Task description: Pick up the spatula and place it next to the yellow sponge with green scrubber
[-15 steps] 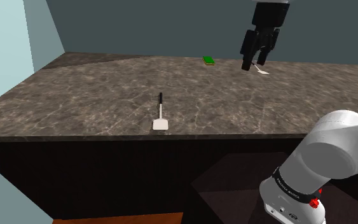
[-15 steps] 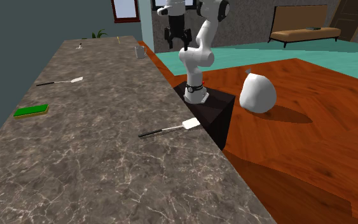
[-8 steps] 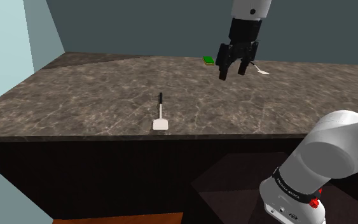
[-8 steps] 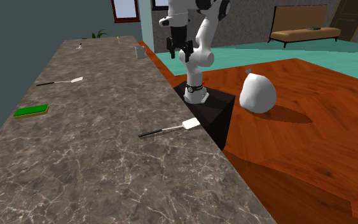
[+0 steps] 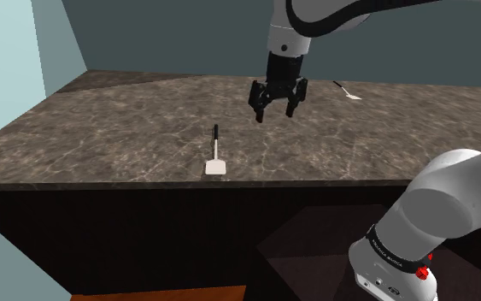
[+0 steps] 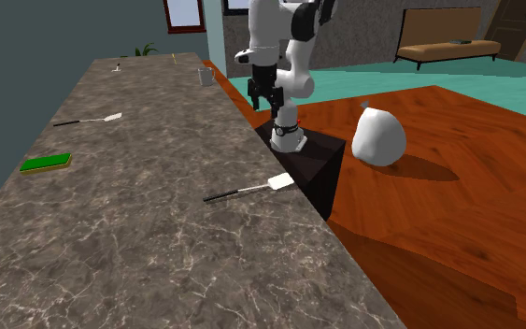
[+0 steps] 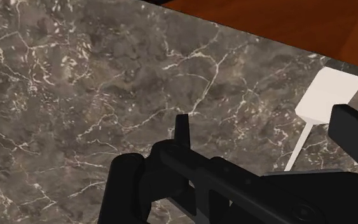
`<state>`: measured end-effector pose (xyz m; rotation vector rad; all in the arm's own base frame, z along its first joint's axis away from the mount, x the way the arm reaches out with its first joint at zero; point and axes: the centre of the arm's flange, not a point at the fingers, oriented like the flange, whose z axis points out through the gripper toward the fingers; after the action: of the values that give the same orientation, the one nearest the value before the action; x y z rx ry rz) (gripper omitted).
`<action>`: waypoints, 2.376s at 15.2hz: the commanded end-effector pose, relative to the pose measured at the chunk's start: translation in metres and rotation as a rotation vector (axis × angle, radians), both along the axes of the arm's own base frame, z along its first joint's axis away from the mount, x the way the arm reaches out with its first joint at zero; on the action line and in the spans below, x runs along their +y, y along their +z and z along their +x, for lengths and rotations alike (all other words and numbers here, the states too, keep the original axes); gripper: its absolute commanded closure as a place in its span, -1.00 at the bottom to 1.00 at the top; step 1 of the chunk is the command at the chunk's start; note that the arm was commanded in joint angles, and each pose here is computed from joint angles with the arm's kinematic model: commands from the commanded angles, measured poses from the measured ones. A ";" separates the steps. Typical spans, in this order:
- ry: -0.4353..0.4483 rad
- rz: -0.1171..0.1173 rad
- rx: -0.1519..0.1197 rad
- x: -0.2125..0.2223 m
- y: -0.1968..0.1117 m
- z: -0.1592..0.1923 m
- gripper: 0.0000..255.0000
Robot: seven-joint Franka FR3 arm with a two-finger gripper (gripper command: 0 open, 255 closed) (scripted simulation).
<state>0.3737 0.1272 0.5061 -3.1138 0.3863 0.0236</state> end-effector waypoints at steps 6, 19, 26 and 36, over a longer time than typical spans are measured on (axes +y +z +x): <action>-0.148 -0.013 -0.032 0.039 -0.054 0.065 -1.00; -0.360 -0.035 -0.074 0.071 -0.138 0.168 -1.00; -0.360 -0.035 -0.074 0.070 -0.168 0.170 -1.00; -0.360 -0.035 -0.074 0.070 -0.168 0.170 1.00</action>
<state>0.5434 0.1973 0.3386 -3.0150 0.9440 -0.1005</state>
